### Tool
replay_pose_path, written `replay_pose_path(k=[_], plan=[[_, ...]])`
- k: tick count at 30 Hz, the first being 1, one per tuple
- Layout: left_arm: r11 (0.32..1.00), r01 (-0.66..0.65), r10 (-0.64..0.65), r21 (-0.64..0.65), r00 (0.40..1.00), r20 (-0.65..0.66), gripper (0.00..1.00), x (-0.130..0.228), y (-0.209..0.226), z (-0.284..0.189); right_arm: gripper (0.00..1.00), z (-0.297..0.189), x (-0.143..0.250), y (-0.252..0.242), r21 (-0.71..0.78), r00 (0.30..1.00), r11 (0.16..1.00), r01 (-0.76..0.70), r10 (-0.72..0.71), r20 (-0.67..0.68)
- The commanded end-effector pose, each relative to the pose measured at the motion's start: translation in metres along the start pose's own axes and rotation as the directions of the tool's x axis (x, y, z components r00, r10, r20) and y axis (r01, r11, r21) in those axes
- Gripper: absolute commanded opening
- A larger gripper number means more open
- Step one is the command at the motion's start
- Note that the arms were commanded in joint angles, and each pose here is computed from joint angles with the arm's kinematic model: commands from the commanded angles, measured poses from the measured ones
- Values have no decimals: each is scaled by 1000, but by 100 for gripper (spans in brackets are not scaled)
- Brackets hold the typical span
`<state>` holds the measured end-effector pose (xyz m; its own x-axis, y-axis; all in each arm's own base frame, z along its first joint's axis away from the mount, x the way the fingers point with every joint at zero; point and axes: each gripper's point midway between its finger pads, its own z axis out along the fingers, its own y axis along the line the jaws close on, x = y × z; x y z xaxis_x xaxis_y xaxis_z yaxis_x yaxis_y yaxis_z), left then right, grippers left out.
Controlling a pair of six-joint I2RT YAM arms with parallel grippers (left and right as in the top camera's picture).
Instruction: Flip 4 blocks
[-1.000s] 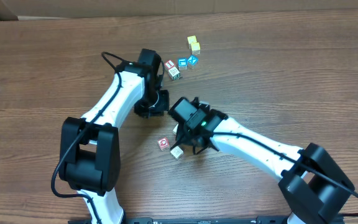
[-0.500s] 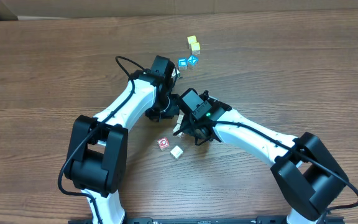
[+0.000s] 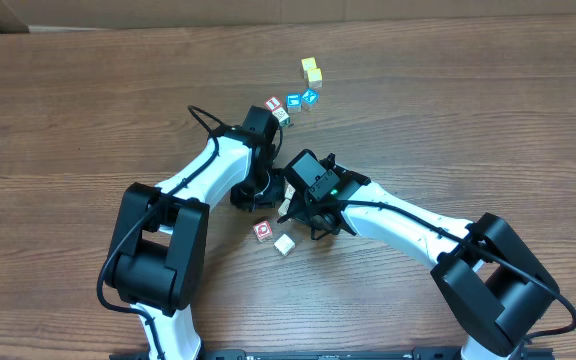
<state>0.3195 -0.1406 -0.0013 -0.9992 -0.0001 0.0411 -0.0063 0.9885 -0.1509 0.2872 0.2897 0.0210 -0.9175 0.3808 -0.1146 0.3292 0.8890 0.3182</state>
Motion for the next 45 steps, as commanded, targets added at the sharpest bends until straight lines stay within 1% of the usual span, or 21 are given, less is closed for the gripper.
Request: replay_pose_path(k=[1,10,16,21,30,45], plan=[[999,30,-29,30,999,-41,4,10,-2,10,4,3,3,1,-13,1000,1000,-8,8,-1],[991,37,-26,130,996,-86,4,18,-19,9,4,7,1,-3,-11,999,999,-34,34,14],[991,38,-26,130,996,-88,4,19,-19,9,4,7,-2,3,-39,999,999,-32,33,31],[992,36,-26,125,996,-81,4,17,-18,9,4,7,-4,2,-31,999,999,-32,33,41],[989,22,-17,144,999,-33,4,5,-22,9,4,8,-2,1,-33,999,999,-28,30,41],[989,24,-20,147,999,-28,4,4,-23,9,5,7,-13,6,-48,994,998,-28,33,102]])
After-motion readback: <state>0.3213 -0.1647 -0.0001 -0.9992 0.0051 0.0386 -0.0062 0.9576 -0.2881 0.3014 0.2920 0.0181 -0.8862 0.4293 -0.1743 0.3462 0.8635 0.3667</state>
